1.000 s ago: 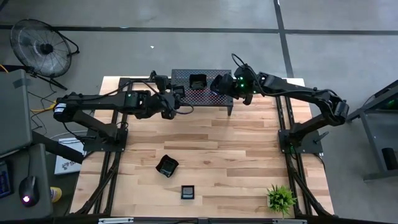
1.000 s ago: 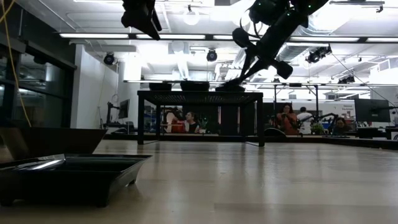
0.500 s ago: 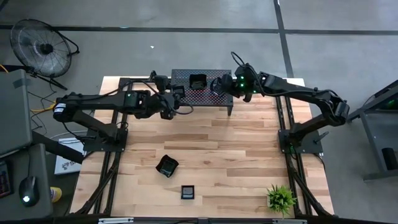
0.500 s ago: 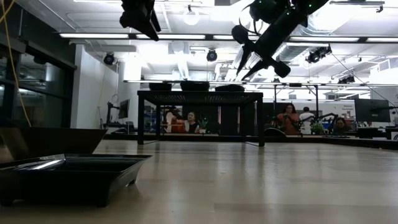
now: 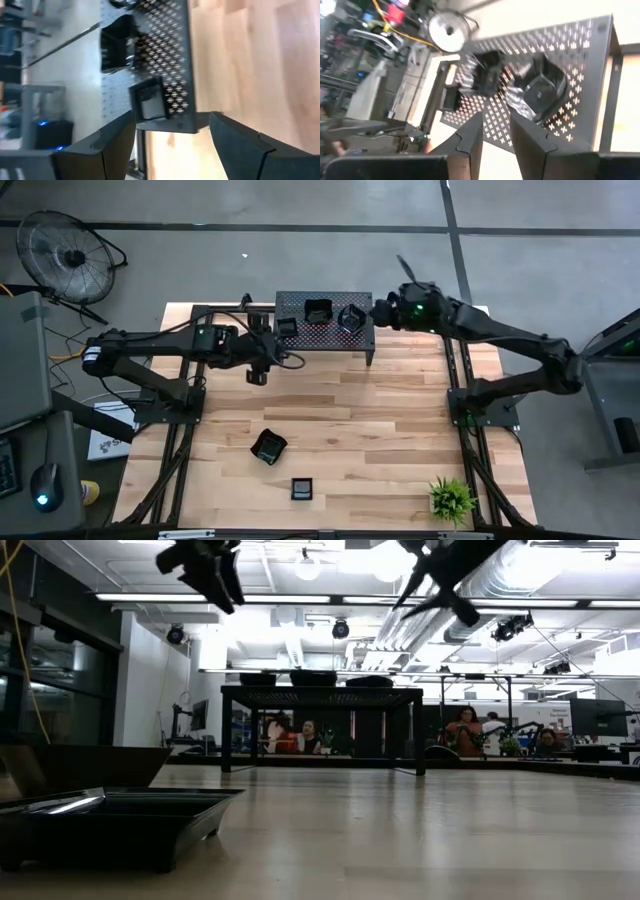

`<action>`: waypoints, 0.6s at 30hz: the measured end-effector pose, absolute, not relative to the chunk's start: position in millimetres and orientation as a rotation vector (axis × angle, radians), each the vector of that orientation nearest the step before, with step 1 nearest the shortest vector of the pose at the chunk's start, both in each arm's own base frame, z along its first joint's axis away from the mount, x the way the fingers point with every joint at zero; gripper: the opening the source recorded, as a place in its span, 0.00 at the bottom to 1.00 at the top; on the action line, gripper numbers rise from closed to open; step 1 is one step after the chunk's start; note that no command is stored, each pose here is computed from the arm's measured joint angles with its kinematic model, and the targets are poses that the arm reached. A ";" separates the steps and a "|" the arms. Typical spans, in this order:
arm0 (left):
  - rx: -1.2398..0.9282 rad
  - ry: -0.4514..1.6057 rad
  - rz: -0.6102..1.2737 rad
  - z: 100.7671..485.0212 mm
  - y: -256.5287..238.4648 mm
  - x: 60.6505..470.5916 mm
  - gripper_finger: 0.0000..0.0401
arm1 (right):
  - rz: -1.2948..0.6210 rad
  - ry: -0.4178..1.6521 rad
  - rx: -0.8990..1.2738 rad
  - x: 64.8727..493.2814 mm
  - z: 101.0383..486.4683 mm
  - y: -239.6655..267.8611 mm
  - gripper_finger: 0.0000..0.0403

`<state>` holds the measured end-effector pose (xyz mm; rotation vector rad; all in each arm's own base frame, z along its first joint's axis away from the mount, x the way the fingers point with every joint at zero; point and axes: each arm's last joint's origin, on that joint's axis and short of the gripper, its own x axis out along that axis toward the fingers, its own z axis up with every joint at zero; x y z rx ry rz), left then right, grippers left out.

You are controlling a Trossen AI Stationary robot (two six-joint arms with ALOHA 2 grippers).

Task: Pick & Place Mini shaped plates
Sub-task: Stack the distorted square plate on top of the distorted square plate on the shelf

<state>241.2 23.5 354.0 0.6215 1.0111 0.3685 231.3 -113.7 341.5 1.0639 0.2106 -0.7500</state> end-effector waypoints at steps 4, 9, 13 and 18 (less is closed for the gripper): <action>0.591 1.035 0.278 351.6 21.3 238.2 0.62 | -0.748 0.145 0.976 216.0 359.5 -95.6 0.23; 0.563 1.069 0.147 340.9 18.1 236.4 0.62 | -0.761 0.137 0.877 198.0 371.1 -74.1 0.23; 0.488 1.082 -0.022 326.4 12.0 231.2 0.62 | -0.756 0.176 0.840 186.5 373.2 -58.0 0.23; 0.390 1.124 -0.210 305.8 -9.0 217.9 0.62 | -0.716 0.270 0.789 179.1 370.3 -42.5 0.23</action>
